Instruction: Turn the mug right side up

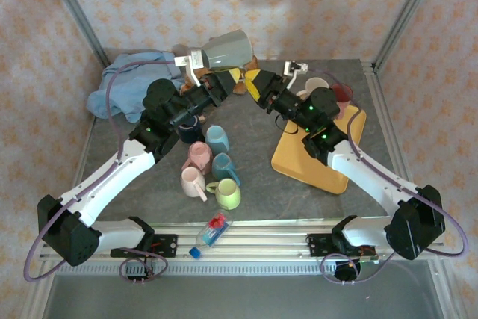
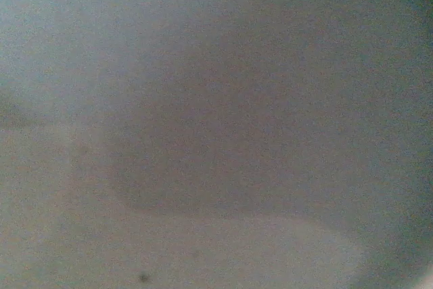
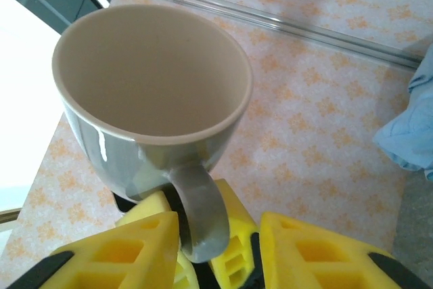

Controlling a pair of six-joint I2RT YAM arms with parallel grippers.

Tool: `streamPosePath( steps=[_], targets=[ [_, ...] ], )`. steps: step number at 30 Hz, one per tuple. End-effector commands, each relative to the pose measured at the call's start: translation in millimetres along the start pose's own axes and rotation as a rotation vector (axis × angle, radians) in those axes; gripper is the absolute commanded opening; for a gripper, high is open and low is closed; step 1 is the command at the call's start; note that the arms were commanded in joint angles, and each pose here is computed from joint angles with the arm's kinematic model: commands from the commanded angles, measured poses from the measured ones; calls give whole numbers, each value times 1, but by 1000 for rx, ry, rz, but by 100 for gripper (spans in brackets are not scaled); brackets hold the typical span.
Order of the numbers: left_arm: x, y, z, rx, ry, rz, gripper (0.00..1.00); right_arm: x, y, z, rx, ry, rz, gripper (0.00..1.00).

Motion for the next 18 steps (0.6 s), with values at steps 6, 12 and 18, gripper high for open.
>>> streamPosePath(
  steps=[6,12,18],
  targets=[
    [2,-24,-19,-31,-68,108,0,-10,35,-9,26,-6,-123,31],
    [0,-29,-16,-19,-41,133,0,-15,35,-2,21,55,-132,29],
    [3,-31,-13,-10,-11,138,0,-15,38,7,56,131,-120,26]
  ],
)
Point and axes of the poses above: each hand's point on the last joint's axis, 136 mm out from that joint toward the fingers, its own x axis back along the fingers, its own y axis along the line the jaws close on, z = x × y, the point moved 2 cm from there along x, back along the fingers, and after that the axes turned 7 degrees about x, right-handed, at the moved point
